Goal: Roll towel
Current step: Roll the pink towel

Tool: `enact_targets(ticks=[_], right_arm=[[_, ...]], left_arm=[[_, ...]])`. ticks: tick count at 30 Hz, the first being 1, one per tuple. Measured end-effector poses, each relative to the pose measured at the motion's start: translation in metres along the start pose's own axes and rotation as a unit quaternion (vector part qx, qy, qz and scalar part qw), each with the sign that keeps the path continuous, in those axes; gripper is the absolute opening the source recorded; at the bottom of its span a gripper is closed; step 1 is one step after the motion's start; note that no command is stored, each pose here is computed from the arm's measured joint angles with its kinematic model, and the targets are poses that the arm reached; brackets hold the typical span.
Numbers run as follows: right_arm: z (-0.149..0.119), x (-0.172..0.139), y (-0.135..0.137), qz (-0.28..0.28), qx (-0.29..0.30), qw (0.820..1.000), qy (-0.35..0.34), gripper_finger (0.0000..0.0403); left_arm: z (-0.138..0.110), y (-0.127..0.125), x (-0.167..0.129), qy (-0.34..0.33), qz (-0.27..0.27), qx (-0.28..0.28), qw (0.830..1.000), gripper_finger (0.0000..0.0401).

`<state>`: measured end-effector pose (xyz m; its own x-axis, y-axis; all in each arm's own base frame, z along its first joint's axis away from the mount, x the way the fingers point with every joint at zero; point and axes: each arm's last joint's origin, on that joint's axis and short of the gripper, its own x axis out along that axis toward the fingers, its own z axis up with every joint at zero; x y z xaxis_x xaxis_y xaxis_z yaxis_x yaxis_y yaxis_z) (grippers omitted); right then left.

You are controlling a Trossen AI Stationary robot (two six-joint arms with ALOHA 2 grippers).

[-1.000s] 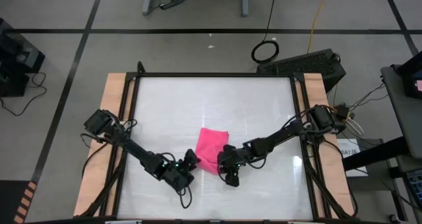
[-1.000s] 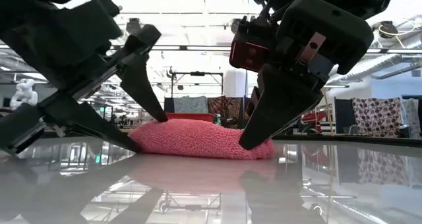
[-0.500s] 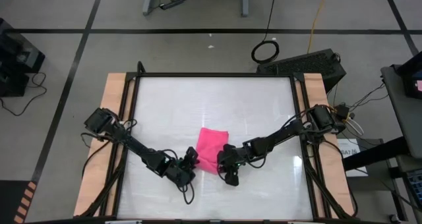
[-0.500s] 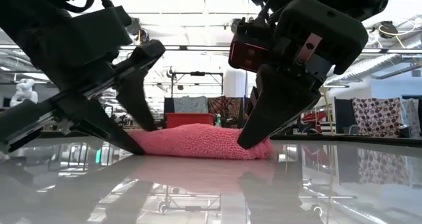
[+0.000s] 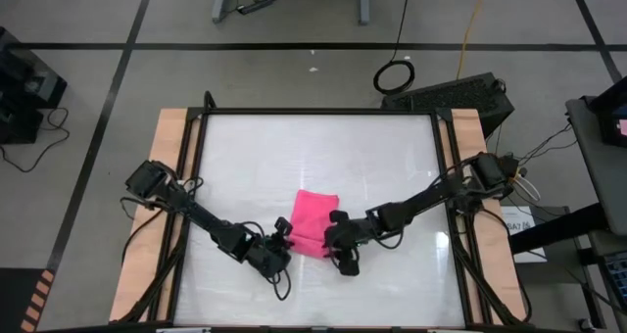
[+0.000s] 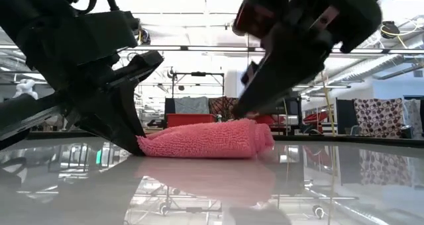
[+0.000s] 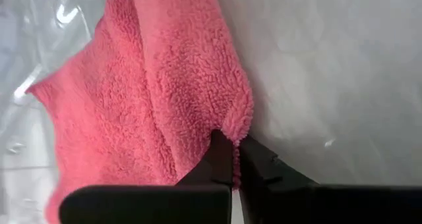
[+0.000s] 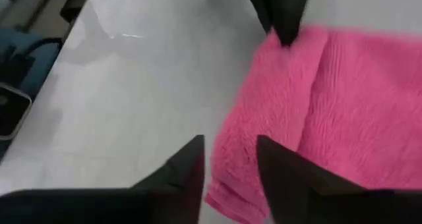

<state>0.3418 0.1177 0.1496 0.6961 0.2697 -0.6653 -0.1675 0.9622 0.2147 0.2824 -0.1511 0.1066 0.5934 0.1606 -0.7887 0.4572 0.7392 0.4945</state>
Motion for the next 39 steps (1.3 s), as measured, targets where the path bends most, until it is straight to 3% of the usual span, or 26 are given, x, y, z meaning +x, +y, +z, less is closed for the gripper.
enact_targets(ticks=[6, 13, 25, 28, 32, 39], right_arm=[[-0.010, -0.005, 0.031, -0.071, -0.171, 0.983, 0.002, 0.0180], [-0.031, -0.003, 0.066, -0.163, -0.353, 0.921, 0.014, 0.0173], [-0.059, 0.019, 0.075, -0.281, -0.444, 0.849, 0.052, 0.0168], [-0.062, 0.022, 0.074, -0.288, -0.456, 0.840, 0.060, 0.0168], [-0.063, 0.026, 0.064, -0.278, -0.442, 0.850, 0.074, 0.0168], [-0.056, 0.032, 0.036, -0.236, -0.294, 0.923, 0.071, 0.0129]], left_arm=[[-0.005, 0.015, 0.008, -0.001, -0.073, -0.092, 0.993, 0.0004], [-0.008, 0.029, 0.015, -0.014, -0.127, -0.157, 0.979, 0.0003], [-0.007, 0.045, 0.022, -0.068, -0.221, -0.215, 0.949, 0.0002], [-0.007, 0.049, 0.023, -0.084, -0.252, -0.222, 0.938, 0.0002], [-0.008, 0.052, 0.024, -0.090, -0.259, -0.224, 0.935, 0.0002], [-0.008, 0.051, 0.024, -0.090, -0.259, -0.221, 0.936, 0.0002]])
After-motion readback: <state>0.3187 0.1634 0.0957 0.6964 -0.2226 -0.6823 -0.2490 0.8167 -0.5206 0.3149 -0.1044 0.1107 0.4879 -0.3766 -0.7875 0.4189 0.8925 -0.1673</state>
